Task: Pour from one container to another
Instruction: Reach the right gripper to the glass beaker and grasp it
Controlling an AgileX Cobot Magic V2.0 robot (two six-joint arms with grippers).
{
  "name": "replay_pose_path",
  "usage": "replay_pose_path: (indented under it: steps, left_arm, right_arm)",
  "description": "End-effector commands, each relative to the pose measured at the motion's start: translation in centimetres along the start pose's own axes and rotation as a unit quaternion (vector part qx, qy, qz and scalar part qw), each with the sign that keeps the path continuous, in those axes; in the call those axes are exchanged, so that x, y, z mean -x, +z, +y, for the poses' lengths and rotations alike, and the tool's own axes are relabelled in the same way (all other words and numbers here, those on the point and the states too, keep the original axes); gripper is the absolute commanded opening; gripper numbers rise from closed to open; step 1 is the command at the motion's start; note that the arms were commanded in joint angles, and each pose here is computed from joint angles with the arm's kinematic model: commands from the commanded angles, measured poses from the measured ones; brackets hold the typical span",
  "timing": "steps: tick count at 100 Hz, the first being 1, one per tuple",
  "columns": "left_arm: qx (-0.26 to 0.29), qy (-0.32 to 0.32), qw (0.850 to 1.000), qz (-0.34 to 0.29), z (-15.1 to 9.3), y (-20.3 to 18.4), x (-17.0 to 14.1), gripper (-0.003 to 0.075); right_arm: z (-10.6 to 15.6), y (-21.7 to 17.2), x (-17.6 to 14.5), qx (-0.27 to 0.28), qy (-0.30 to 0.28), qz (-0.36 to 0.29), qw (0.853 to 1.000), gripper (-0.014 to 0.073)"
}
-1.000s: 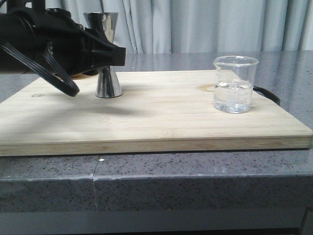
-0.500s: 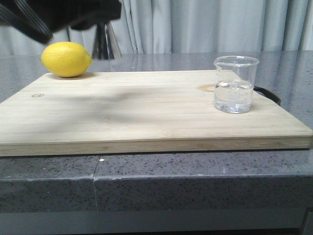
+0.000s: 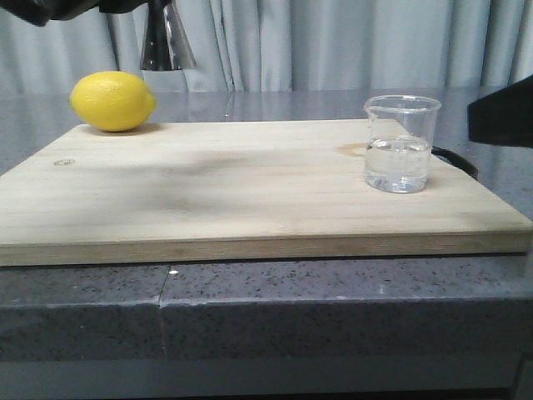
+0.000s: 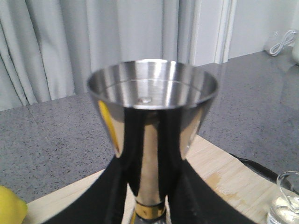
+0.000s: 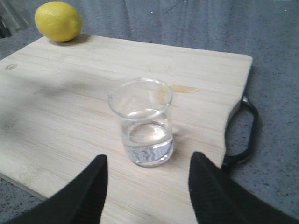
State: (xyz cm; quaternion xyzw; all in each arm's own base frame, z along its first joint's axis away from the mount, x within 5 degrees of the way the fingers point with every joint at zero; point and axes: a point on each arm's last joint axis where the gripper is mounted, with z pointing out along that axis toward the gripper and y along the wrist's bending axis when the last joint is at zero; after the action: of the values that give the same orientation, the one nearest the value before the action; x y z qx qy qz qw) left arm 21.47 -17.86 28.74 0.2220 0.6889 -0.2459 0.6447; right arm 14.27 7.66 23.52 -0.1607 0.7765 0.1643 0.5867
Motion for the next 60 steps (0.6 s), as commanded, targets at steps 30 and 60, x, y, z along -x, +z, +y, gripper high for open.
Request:
replay_pose_path:
  steps: [30,60]
  left_arm:
    - [-0.006,-0.005,0.998,-0.069,-0.3,-0.4,2.5,0.0064]
    - [-0.006,-0.005,0.998,-0.069,-0.3,-0.4,2.5,0.0064]
  right_arm:
    - [1.0,3.9,0.9,0.03,-0.069,-0.105,0.992,0.0354]
    - [1.0,5.8,-0.1,0.032,-0.078,-0.126,0.988,0.048]
